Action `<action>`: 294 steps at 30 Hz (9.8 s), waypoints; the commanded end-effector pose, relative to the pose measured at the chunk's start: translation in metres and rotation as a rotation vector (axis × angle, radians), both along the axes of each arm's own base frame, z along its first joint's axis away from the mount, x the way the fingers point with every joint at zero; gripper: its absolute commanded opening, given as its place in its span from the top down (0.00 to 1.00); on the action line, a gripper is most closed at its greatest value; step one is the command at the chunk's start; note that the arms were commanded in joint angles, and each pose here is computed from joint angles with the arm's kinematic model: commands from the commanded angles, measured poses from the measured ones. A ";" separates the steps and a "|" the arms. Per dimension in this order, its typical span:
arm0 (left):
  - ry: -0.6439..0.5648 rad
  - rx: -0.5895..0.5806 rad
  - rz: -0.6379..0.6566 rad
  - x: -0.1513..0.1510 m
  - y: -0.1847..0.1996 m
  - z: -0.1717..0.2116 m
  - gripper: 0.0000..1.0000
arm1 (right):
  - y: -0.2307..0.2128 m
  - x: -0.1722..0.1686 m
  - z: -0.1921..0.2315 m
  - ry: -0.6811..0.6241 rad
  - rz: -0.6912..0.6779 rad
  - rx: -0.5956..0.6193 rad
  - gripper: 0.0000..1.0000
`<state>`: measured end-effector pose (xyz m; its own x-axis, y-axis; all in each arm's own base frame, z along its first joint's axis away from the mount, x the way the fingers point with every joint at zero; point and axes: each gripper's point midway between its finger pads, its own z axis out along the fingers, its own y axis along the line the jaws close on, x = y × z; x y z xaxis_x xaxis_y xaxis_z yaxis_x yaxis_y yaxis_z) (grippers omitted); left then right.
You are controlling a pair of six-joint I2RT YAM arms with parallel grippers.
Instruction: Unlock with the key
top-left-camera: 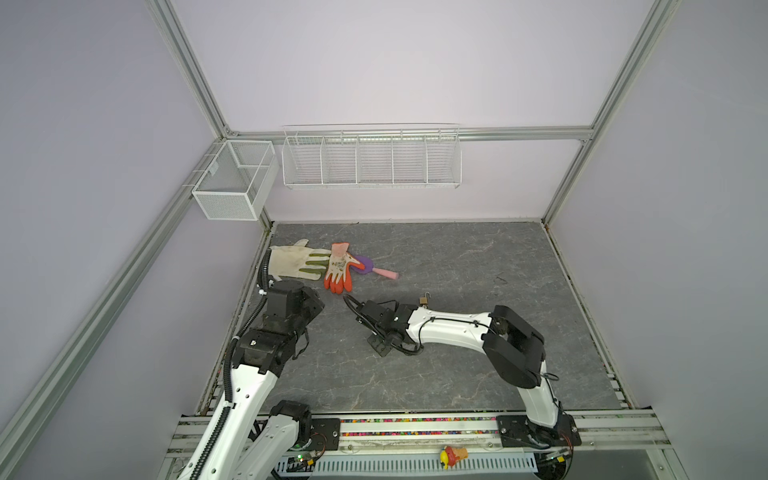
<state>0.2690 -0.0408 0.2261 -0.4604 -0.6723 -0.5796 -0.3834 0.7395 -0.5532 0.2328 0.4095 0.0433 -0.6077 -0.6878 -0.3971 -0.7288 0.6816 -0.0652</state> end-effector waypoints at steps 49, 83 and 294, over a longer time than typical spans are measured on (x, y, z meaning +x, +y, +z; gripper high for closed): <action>-0.114 -0.530 -0.653 0.005 -0.213 0.038 0.60 | -0.037 0.000 0.201 -0.505 0.133 0.370 0.93; -0.070 -0.388 -0.714 0.001 -0.212 0.026 1.00 | -0.034 0.007 0.203 -0.498 0.119 0.343 0.77; 0.536 0.494 -0.422 0.043 -0.189 -0.204 0.55 | -0.144 0.028 0.099 0.256 -0.395 0.752 0.94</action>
